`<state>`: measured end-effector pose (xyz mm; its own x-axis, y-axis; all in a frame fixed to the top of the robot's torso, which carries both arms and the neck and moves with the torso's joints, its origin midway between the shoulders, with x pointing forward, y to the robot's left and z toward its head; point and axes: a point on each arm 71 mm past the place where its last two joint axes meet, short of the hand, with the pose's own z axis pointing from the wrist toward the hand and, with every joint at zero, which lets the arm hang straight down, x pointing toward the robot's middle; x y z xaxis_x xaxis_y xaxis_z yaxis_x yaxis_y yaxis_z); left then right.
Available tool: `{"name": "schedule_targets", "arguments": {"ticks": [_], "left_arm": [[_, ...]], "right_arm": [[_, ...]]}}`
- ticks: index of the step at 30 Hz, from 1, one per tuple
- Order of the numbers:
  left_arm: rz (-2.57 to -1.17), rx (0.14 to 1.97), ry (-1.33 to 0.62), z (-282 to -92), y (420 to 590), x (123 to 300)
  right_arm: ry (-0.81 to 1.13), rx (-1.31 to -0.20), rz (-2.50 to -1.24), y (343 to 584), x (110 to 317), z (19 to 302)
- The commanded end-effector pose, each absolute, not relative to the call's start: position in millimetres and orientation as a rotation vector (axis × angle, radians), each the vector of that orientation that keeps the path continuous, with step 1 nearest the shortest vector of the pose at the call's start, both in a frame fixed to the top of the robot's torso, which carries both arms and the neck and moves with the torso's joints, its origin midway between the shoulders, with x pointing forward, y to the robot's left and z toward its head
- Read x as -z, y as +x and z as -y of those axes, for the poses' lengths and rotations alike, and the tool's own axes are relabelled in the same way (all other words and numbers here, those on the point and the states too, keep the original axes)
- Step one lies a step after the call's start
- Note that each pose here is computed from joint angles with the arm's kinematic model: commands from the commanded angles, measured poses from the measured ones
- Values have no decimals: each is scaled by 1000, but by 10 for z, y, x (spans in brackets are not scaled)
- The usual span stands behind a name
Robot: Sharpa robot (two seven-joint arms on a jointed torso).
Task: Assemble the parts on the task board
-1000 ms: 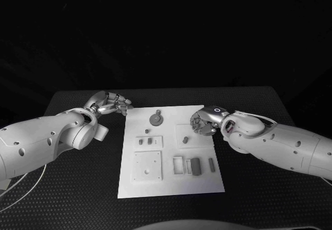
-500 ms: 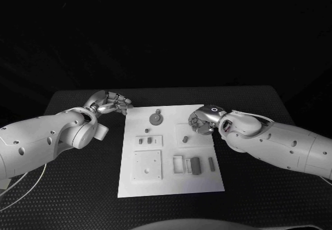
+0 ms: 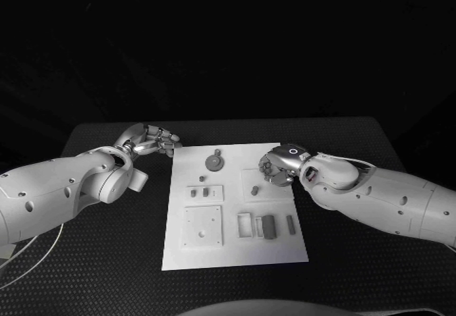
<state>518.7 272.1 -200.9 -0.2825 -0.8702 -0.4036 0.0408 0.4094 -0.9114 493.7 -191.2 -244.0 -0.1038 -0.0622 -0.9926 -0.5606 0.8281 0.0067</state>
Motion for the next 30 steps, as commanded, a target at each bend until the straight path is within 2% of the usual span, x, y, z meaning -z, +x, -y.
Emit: {"name": "schedule_targets", "arguments": {"ticks": [1, 18, 30], "left_arm": [[-1600, 1085, -751, -2708, 5192, 1998], [-1600, 1076, -756, -2732, 5195, 2002], [-1609, 1072, -760, -2740, 5195, 2009]], "right_arm": [[-544, -425, -1648, 4885, 2525, 1892], [-567, -382, -1619, 4835, 2555, 1900], [-554, -395, -1617, 4836, 2553, 1905]]}}
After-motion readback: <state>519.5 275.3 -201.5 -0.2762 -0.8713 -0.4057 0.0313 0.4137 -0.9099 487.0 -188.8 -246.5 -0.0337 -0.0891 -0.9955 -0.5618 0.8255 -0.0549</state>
